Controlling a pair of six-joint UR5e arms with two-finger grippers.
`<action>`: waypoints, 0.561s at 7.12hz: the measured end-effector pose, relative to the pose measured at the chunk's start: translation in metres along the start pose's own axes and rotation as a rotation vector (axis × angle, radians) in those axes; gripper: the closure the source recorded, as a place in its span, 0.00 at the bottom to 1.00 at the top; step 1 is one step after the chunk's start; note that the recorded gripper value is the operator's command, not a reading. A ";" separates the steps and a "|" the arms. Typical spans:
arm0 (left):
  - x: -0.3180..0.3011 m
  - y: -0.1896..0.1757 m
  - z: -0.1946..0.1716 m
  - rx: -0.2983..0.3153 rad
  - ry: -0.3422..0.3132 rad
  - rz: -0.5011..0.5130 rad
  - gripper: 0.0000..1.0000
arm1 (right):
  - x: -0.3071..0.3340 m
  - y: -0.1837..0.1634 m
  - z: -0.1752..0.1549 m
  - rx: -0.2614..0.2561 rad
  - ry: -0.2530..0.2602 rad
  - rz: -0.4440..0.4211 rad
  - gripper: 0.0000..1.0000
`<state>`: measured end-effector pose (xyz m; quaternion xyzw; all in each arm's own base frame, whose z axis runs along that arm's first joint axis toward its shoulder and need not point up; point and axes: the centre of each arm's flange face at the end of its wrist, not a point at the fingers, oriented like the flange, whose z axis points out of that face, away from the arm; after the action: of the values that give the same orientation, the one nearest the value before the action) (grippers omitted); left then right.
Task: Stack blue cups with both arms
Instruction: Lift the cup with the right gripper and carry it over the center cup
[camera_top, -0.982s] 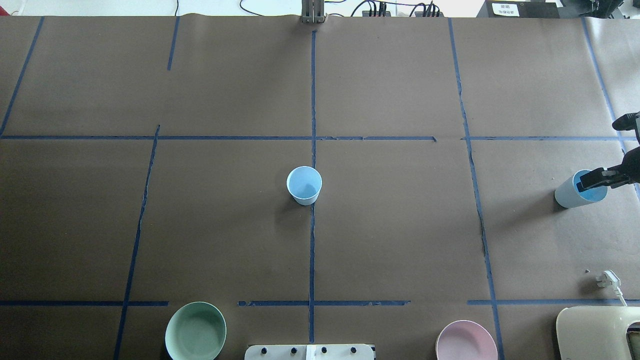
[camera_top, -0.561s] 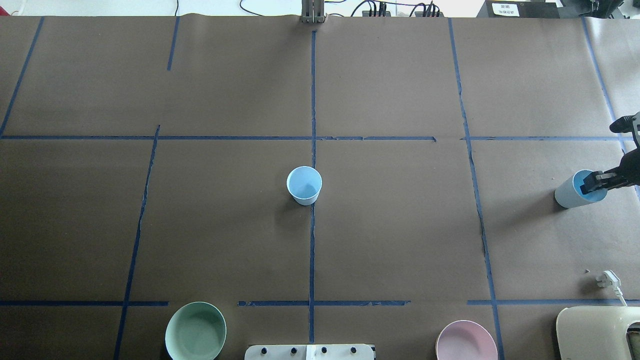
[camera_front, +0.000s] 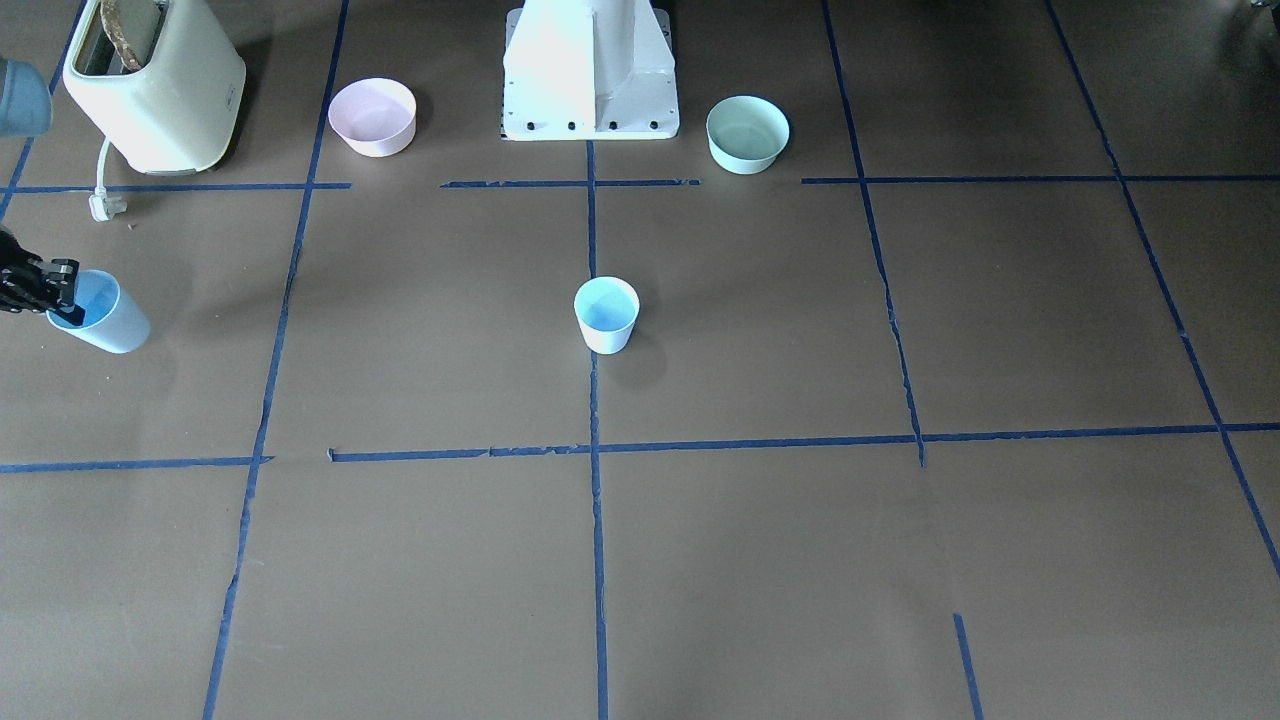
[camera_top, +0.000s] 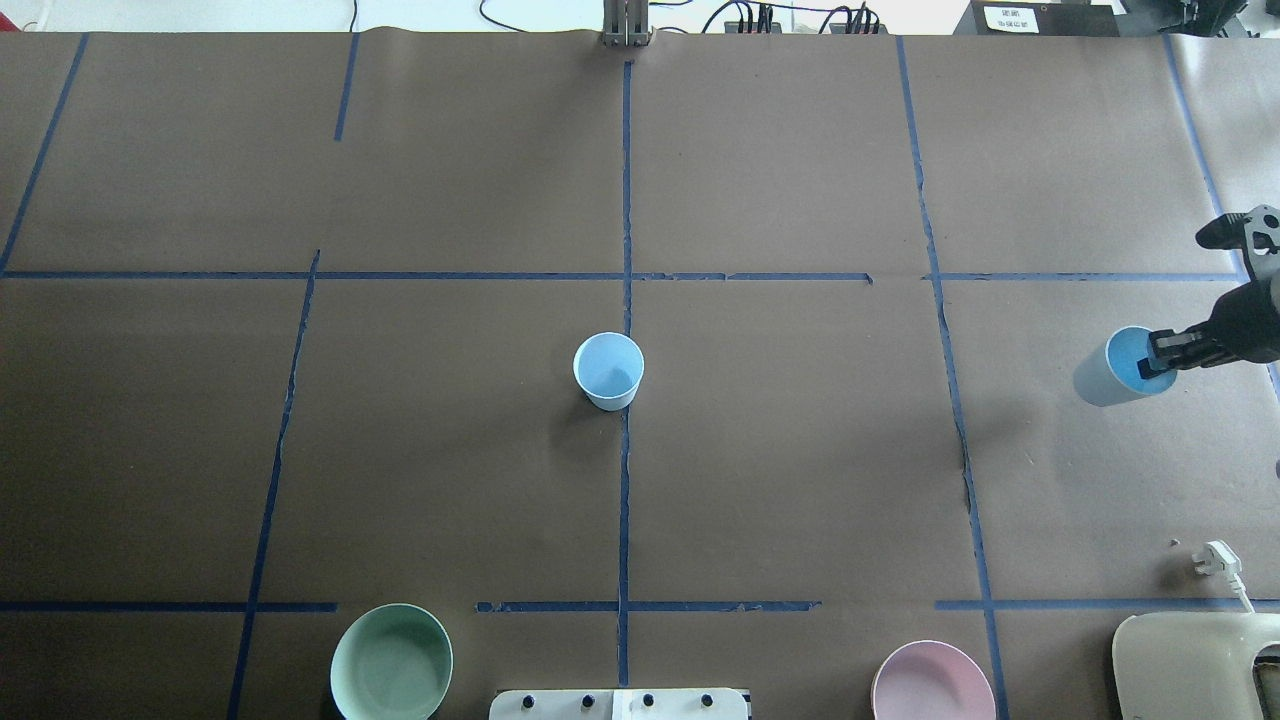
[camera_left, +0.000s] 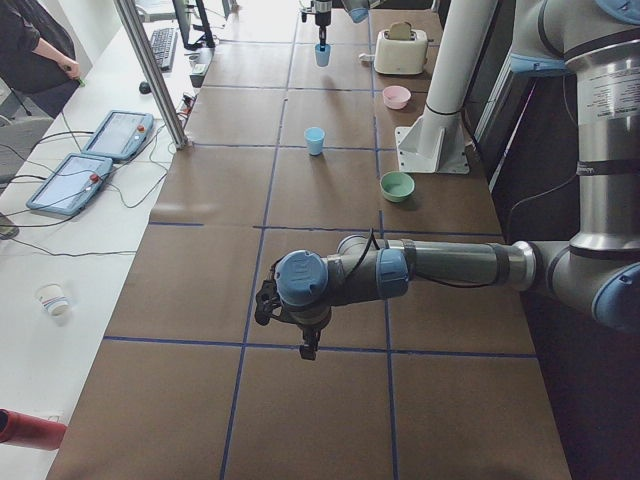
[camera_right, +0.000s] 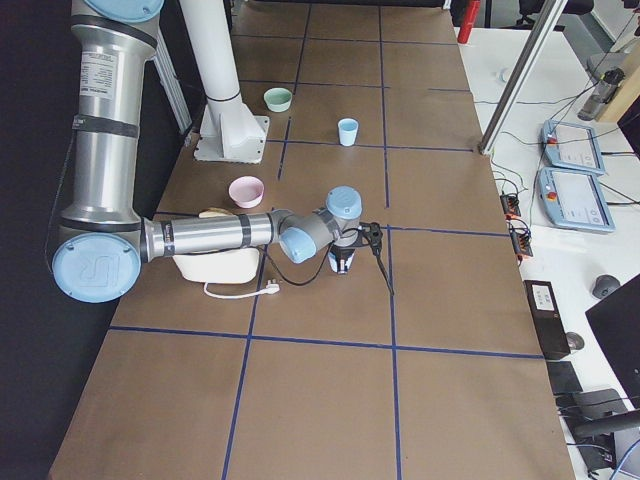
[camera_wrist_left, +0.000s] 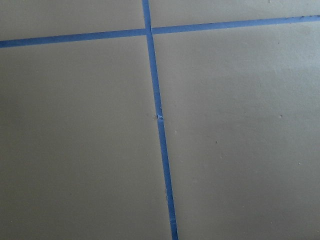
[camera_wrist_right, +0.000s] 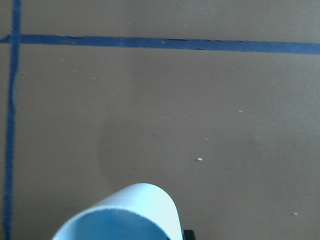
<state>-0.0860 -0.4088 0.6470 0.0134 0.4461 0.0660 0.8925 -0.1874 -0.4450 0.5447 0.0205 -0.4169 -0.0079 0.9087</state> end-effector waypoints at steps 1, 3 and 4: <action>-0.001 0.000 0.001 -0.005 -0.008 0.000 0.00 | -0.059 -0.014 -0.017 -0.007 -0.016 0.052 1.00; -0.007 0.001 0.000 -0.026 -0.082 0.002 0.00 | -0.219 -0.042 -0.051 -0.025 -0.007 0.164 1.00; -0.008 0.001 -0.001 -0.030 -0.103 0.000 0.00 | -0.290 -0.039 -0.057 -0.026 0.003 0.205 1.00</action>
<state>-0.0915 -0.4092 0.6532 0.0033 0.3987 0.0717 0.9143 -0.3329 -0.4731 0.2861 -0.0340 -0.4154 0.0798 0.9055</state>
